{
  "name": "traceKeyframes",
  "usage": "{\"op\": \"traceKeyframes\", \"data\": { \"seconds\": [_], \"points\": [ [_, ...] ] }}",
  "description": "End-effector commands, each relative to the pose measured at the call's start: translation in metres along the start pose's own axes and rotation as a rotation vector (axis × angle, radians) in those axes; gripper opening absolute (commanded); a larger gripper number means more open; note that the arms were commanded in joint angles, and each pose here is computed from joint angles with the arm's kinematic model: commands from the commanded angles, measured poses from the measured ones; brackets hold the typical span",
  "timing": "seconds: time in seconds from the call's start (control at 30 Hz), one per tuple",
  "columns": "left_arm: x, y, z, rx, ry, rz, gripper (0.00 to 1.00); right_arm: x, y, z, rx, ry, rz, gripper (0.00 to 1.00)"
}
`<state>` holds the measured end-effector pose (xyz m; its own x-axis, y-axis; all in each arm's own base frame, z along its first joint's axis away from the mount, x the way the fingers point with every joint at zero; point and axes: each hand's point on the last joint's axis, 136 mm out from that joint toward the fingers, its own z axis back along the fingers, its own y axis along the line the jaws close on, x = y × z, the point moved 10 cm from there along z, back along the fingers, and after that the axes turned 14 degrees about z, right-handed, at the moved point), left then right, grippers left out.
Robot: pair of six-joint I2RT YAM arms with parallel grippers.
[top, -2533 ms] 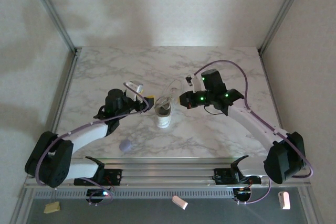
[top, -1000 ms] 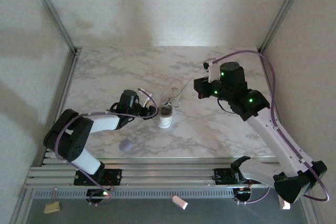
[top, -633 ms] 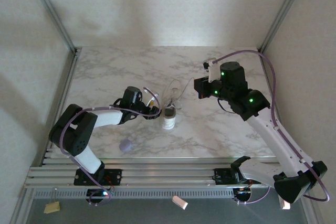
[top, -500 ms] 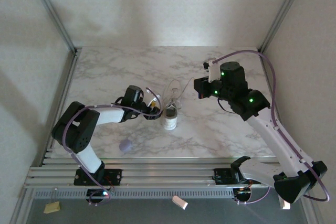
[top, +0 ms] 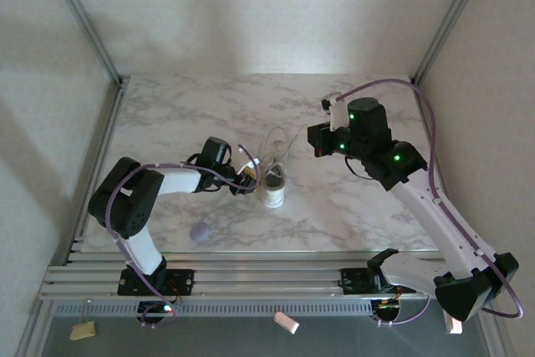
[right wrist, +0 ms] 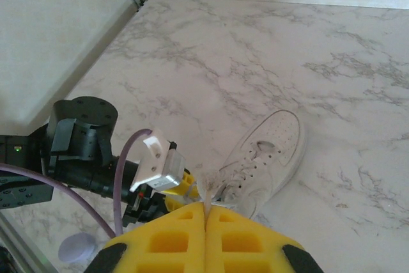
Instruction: Tie the shoes
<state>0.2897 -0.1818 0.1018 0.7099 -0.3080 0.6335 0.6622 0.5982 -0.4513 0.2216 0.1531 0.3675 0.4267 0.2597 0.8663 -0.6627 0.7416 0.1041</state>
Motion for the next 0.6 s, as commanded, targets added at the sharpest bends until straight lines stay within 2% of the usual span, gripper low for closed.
{"op": "traceKeyframes", "data": {
  "seconds": [0.0,0.17,0.37,0.47,0.5,0.57],
  "points": [
    [0.006,-0.007,-0.005,-0.038,-0.007,-0.019,0.24,0.005,0.000,0.007,-0.003,-0.018,0.006,0.00],
    [0.011,-0.008,0.014,0.022,-0.110,-0.024,0.00,0.005,-0.001,0.009,-0.022,-0.023,0.007,0.00],
    [0.016,-0.004,0.048,0.163,-0.290,0.029,0.00,0.004,-0.002,0.013,-0.055,-0.019,0.019,0.00],
    [0.017,-0.005,0.060,0.175,-0.339,0.047,0.00,0.004,-0.002,0.014,-0.061,-0.019,0.025,0.00],
    [0.018,-0.007,0.060,0.159,-0.332,0.040,0.05,0.004,-0.002,0.014,-0.062,-0.018,0.026,0.00],
    [0.018,-0.010,0.058,0.118,-0.295,0.021,0.50,0.006,-0.002,0.015,-0.060,-0.017,0.030,0.00]
  ]
}}
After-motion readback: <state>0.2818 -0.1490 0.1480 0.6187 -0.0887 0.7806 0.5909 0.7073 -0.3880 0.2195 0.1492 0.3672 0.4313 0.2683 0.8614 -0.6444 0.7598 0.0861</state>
